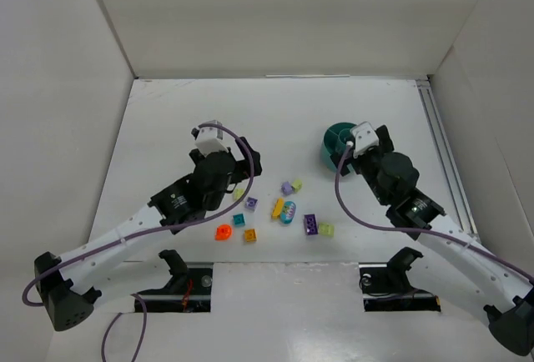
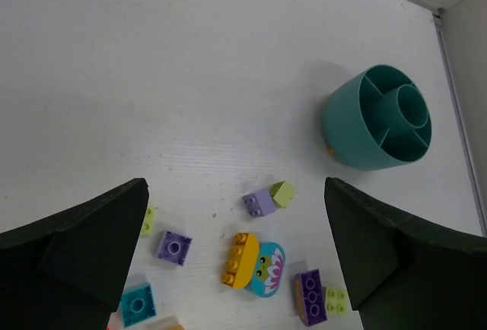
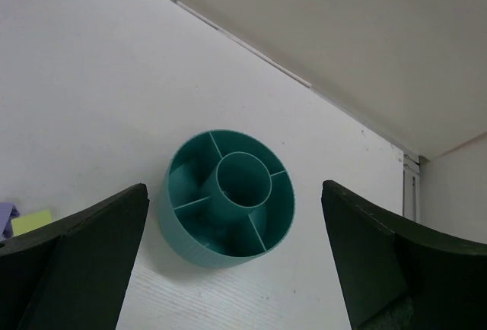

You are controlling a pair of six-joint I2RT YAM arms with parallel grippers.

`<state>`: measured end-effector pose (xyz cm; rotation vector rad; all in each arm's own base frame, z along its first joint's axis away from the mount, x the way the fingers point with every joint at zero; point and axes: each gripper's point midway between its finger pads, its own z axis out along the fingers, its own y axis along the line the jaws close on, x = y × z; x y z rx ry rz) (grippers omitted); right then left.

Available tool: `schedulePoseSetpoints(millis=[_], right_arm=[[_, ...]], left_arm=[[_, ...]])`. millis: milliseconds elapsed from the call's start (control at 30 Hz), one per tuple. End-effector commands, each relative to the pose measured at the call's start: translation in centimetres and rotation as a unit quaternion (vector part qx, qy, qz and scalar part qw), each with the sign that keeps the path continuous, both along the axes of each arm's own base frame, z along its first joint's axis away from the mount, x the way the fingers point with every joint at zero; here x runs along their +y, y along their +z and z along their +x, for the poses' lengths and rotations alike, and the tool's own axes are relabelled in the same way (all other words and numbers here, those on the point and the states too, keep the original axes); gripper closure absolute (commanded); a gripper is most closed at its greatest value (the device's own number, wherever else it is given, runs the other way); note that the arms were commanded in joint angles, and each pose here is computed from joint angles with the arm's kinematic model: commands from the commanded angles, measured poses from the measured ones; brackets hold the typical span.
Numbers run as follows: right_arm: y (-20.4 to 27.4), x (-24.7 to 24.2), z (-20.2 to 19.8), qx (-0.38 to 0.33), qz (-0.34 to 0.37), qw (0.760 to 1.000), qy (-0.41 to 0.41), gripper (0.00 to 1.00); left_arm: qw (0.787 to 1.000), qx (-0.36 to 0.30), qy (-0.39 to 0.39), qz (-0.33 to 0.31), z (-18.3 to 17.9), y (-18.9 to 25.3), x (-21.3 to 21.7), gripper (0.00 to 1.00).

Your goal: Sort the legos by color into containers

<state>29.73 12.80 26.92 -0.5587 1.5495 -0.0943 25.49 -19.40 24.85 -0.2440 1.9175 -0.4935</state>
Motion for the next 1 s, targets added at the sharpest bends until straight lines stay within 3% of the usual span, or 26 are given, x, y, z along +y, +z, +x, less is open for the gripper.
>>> schedulePoseSetpoints(millis=[0,200,367,533,767,967], right_arm=[[0.3,2.0,-0.5,-0.009,0.007,0.999,0.053,0.00],[-2.7,4.4,0.1,0.040,-0.008,0.995,0.096,0.00],[-7.1,8.3,0.1,0.143,-0.041,0.974,0.172,0.00],[-10.2,9.6,-1.7,0.198,-0.043,0.965,0.165,0.00],[-14.3,10.0,-4.5,0.246,-0.039,0.952,0.179,0.12],[-15.8,10.2,-4.7,0.253,-0.058,0.949,0.177,0.20]], left_arm=[[1.000,0.017,0.000,-0.003,-0.7,-1.7,0.5,0.00],[0.999,0.040,-0.001,0.016,-1.3,-3.6,0.9,0.00],[0.998,0.066,-0.011,0.016,-2.0,-5.8,0.7,0.00],[0.995,0.097,-0.012,0.009,-2.7,-8.5,0.5,0.00],[0.990,0.142,0.011,0.001,-1.8,-11.8,1.9,0.09],[0.985,0.172,0.009,0.020,-1.0,-13.7,1.8,0.09]])
